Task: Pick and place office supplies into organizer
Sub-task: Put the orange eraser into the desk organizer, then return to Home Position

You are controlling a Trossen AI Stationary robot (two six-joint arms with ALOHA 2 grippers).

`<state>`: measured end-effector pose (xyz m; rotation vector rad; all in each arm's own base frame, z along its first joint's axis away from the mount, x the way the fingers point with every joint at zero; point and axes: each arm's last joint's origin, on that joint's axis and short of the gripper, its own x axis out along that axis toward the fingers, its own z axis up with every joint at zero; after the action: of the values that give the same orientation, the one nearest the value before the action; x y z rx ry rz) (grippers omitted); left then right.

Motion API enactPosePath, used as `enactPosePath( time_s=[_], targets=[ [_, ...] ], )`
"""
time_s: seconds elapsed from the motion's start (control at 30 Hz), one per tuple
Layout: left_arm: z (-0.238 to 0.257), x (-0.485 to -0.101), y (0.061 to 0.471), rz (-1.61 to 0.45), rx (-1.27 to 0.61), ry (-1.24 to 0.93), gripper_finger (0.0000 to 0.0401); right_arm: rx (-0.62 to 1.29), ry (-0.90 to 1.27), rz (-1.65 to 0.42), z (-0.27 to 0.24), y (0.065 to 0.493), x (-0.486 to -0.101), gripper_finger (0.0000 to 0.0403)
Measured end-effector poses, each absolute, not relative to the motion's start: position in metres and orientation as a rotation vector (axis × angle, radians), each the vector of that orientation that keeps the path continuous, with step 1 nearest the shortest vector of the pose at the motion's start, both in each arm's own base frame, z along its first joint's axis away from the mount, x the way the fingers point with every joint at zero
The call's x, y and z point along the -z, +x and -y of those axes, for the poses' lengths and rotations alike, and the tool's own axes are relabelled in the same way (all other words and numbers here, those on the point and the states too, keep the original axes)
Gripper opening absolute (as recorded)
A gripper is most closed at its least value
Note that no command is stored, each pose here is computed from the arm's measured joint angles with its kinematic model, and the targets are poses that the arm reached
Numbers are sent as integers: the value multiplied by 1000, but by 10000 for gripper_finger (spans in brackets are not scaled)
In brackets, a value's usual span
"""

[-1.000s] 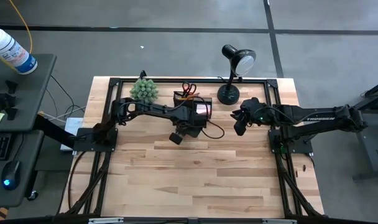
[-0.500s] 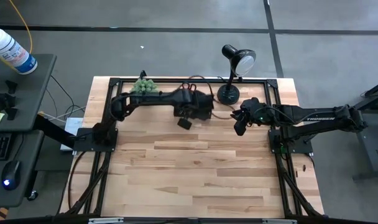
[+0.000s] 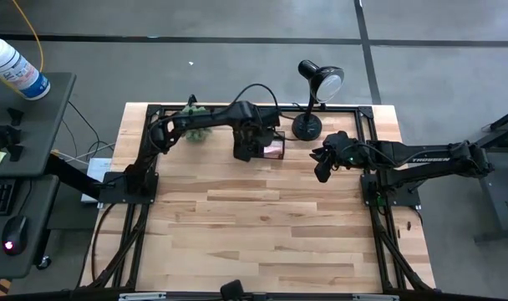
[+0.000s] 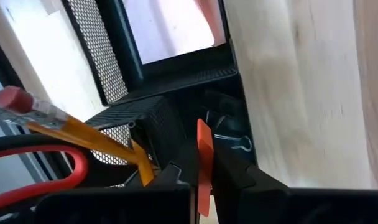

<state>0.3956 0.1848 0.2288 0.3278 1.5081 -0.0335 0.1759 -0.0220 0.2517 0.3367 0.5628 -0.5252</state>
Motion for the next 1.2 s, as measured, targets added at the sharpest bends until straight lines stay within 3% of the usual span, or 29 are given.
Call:
enactPosePath(
  time_s=[0.43,0.9,1.2],
  targets=[
    [-185,-229,398,-1494,23,348,15,528,335,-562,22,176,-252,78],
    [-185,-229,398,-1493,18,351,118,528,335,-562,22,176,-252,78],
    [-171,-242,397,-1479,38,379,110,530,313,-612,22,173,-248,78]
  ],
)
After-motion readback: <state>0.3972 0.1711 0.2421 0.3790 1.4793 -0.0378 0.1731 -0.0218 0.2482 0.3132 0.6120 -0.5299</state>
